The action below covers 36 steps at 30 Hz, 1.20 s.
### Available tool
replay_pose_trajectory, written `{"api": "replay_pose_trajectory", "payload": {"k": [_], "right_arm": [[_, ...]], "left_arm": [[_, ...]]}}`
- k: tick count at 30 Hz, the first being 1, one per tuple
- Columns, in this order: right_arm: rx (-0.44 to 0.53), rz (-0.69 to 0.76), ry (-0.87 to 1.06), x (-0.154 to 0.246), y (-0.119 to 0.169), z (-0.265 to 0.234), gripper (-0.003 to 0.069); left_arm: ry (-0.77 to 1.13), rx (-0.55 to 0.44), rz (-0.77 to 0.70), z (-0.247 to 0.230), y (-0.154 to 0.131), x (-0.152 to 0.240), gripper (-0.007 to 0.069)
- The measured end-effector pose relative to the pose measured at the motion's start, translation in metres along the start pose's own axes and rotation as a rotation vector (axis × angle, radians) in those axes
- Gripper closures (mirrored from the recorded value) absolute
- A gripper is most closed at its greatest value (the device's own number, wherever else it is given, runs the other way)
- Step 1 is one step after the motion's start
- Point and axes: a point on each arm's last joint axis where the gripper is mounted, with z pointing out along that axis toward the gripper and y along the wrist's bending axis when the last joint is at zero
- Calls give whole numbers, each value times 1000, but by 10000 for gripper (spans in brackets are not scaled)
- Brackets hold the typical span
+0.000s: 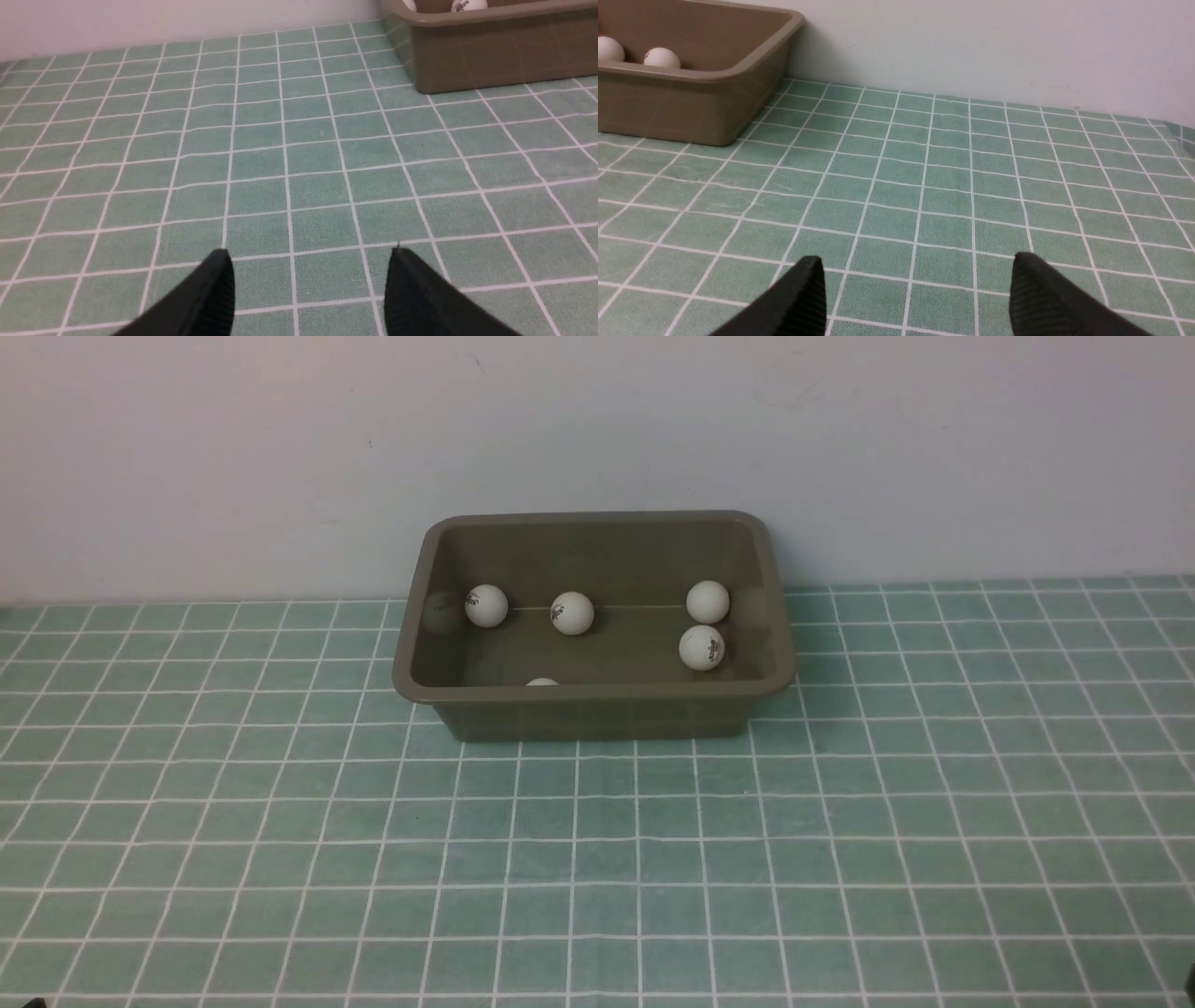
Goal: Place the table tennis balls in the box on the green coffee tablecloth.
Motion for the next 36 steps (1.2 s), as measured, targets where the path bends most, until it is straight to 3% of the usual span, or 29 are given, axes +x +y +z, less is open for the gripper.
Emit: {"api": "replay_pose_trajectory", "payload": {"k": [36], "right_arm": [[0, 0, 0, 0, 0, 0, 177]], "left_arm": [[0, -7, -8, 0, 0, 0, 230]]}}
